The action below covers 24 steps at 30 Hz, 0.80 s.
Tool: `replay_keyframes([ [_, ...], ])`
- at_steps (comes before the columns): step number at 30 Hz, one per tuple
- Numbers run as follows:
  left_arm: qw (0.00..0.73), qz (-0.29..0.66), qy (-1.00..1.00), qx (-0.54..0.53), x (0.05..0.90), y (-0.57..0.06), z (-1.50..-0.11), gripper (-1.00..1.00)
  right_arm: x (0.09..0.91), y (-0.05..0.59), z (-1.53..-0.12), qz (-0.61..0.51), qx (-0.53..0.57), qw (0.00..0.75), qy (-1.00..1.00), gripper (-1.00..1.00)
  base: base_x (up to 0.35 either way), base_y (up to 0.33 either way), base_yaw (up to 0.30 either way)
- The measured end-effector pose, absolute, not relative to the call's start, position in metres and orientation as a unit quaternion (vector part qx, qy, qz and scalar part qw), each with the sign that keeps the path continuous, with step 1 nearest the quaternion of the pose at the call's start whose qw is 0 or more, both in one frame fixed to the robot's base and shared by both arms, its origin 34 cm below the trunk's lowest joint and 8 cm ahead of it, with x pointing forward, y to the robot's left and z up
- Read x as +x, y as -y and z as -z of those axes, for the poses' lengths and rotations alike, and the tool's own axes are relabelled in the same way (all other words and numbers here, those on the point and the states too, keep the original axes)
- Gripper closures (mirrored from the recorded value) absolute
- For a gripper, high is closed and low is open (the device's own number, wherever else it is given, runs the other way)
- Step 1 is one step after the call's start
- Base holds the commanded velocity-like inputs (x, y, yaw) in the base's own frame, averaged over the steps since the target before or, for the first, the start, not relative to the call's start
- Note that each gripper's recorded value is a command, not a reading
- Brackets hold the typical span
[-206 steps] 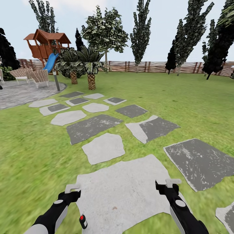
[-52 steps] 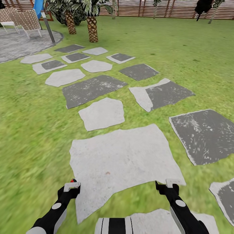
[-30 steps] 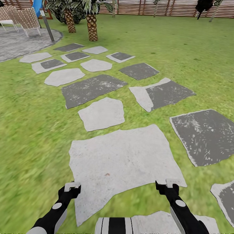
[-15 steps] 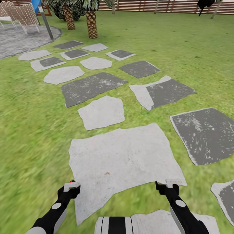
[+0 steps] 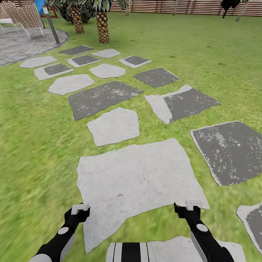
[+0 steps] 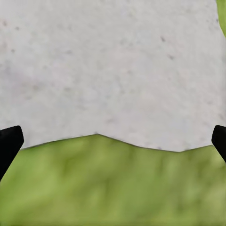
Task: In the garden, pick up the pesticide atomizer on the floor and spray pesticide onto both trees until each tree trunk is fully covered.
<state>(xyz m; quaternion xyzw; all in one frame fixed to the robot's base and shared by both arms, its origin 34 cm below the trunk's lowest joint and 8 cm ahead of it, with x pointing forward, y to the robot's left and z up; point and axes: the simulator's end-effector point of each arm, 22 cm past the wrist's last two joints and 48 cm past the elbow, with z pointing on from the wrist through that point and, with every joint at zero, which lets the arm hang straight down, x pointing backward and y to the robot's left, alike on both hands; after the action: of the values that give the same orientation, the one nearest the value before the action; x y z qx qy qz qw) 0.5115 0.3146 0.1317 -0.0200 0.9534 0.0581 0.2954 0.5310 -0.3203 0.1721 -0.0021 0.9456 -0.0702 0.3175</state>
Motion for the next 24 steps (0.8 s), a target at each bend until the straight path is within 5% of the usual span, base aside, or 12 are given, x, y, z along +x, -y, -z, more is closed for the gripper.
replay_keyframes([
  [13,0.300,-0.059,-0.952,-0.020,0.5158,-0.3159,-0.1342,-1.00,0.5306,0.3197,-0.1717,0.070,-0.003,0.317,-0.946,-1.00,0.000,0.000,0.000],
  [14,0.301,-0.059,-0.952,-0.020,0.5161,-0.3158,-0.1344,1.00,0.5305,0.3196,-0.1717,0.070,-0.003,0.317,-0.946,-1.00,0.000,0.000,0.000],
  [24,0.300,-0.059,-0.952,-0.021,0.5151,-0.3151,-0.1338,1.00,0.5304,0.3197,-0.1716,0.070,-0.003,0.317,-0.946,-1.00,0.000,0.000,0.000],
])
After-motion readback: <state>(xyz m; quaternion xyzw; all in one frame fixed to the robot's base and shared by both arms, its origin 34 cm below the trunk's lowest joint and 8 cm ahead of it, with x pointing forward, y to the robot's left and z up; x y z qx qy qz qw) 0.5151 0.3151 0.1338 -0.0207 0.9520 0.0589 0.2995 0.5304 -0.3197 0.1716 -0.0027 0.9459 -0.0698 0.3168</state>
